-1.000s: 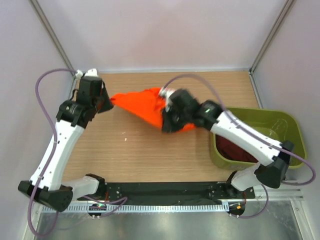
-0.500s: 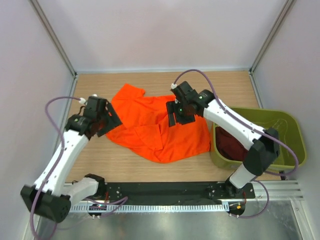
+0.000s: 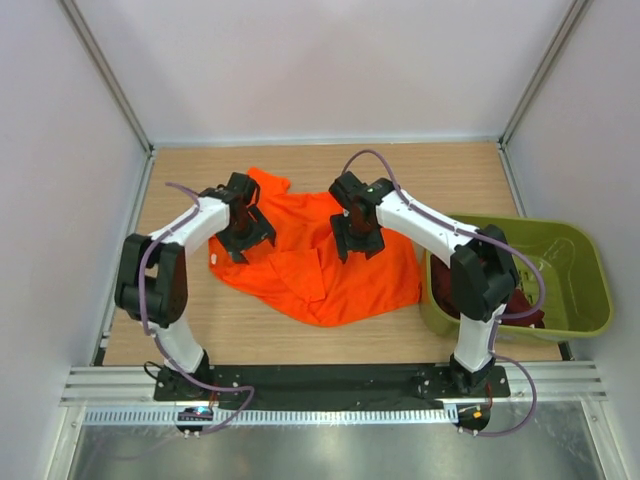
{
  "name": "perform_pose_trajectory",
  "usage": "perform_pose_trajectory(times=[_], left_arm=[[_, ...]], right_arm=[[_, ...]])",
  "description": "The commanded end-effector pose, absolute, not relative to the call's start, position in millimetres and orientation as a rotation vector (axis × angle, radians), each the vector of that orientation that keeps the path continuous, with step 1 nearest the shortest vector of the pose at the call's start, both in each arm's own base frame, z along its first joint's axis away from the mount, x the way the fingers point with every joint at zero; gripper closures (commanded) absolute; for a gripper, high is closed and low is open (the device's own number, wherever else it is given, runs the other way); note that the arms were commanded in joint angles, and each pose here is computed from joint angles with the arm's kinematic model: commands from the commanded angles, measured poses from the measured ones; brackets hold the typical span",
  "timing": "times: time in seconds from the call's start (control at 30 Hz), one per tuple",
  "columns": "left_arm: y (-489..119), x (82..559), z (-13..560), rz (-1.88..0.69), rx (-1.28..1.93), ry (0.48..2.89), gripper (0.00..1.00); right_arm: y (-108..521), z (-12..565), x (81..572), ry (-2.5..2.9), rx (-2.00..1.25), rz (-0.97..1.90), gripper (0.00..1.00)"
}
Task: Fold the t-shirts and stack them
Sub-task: Flatten the tshirt out
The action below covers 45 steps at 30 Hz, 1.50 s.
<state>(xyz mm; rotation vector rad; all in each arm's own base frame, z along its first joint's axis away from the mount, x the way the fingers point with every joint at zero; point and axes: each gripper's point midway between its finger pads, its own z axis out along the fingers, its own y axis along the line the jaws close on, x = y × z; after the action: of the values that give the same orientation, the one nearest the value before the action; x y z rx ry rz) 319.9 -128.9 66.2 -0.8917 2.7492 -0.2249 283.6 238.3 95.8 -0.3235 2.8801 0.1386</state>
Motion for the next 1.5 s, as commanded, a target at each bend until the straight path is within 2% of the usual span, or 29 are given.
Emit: perform_pose_trajectory(times=[0.0,0.27,0.47,0.63,0.77,0.8,0.83,1.0,1.07,1.13,1.27,1.4,1.47], left_arm=[[-98,332,55,-0.083,-1.071,2.752,0.20],[-16,344,22,0.094,-1.298,2.751,0.17],[63,350,45,0.316,-1.326,2.609,0.15],[78,353,82,0.393,-1.170,2.604,0.13],[47,353,123,0.392,-0.932,2.564,0.13],[8,355,139,0.290,-0.793,2.568,0.15],[-11,351,140,0.230,-0.717,2.591,0.20],[-153,347,148,-0.319,-0.289,2.605,0.30],[-170,349,136,-0.312,-0.241,2.638,0.36],[-176,345,114,-0.189,-0.199,2.722,0.40],[-180,346,99,0.038,-0.174,2.784,0.36],[-201,348,80,0.059,-0.157,2.796,0.34],[-205,350,70,0.053,-0.170,2.804,0.37]], right_arm=[[236,107,304,2.854,-0.249,0.154,0.34],[221,112,324,2.852,-0.156,0.158,0.35],[218,107,327,2.887,-0.160,0.156,0.34],[215,101,319,2.923,-0.187,0.143,0.35],[198,97,299,2.958,-0.217,0.084,0.39],[194,96,295,2.956,-0.232,0.070,0.41],[186,94,288,2.961,-0.238,0.045,0.41],[177,102,278,2.937,-0.252,0.037,0.43],[179,113,279,2.909,-0.244,0.069,0.43],[181,125,280,2.884,-0.228,0.096,0.43],[180,141,275,2.844,-0.198,0.141,0.43],[178,143,265,2.831,-0.159,0.181,0.42],[175,143,257,2.827,-0.142,0.197,0.43]])
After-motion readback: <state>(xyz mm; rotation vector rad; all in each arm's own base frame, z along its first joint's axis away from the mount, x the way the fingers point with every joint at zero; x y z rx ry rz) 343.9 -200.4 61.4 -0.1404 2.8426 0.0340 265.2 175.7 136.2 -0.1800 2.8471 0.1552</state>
